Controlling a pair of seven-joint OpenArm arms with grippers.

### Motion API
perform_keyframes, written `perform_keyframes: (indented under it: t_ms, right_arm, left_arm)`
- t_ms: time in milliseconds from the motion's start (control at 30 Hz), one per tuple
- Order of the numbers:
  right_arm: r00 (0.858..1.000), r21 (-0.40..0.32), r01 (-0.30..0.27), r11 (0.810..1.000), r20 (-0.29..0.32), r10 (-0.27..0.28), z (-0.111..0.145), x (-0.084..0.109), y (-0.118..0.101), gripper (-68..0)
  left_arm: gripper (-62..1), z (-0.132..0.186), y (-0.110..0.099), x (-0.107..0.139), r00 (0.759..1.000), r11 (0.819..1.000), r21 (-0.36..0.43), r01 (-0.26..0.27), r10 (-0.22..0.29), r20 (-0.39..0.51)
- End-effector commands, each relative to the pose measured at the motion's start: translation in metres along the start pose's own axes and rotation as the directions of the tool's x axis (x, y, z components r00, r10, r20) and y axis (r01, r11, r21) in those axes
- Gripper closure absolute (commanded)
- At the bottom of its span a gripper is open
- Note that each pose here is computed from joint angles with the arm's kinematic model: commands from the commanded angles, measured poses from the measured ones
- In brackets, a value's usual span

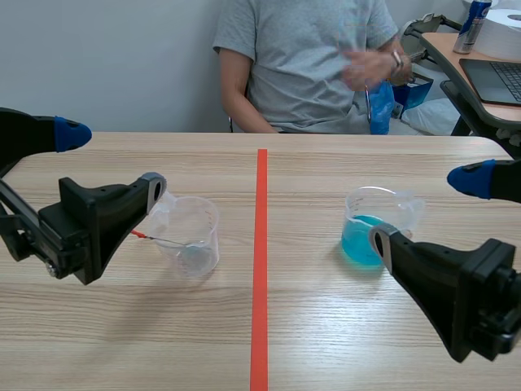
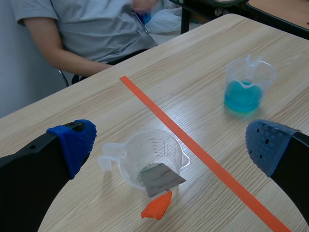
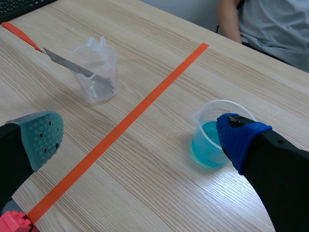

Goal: Do the redox reaction experiment.
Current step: 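Return to the home posture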

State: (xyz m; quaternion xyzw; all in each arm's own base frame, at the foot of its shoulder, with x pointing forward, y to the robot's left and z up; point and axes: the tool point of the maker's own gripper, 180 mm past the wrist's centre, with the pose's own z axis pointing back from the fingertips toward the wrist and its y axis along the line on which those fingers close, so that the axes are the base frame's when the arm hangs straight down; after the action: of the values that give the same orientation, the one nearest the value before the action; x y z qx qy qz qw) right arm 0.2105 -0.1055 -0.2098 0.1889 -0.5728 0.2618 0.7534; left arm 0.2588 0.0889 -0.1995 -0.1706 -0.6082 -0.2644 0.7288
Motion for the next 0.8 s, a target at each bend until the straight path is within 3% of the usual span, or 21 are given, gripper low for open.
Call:
perform_keyframes:
  t_ms: [0,767]
  right_arm:
    - [0.999,-0.005,-0.009,1.0,0.031,0.009,-0.0008,0.0087,-0.0028,-67.9]
    - [0.999,-0.005,-0.01,1.0,0.03,0.01,-0.0008,0.0086,-0.0028,-67.9]
  left_arm:
    - [-62.3,0.0001,-0.0034,0.0072,0.999,1.0,-0.002,-0.019,0.019,0.036]
    - [-62.3,-0.0001,-0.0036,0.0046,0.999,1.0,0.0,-0.022,0.022,0.022]
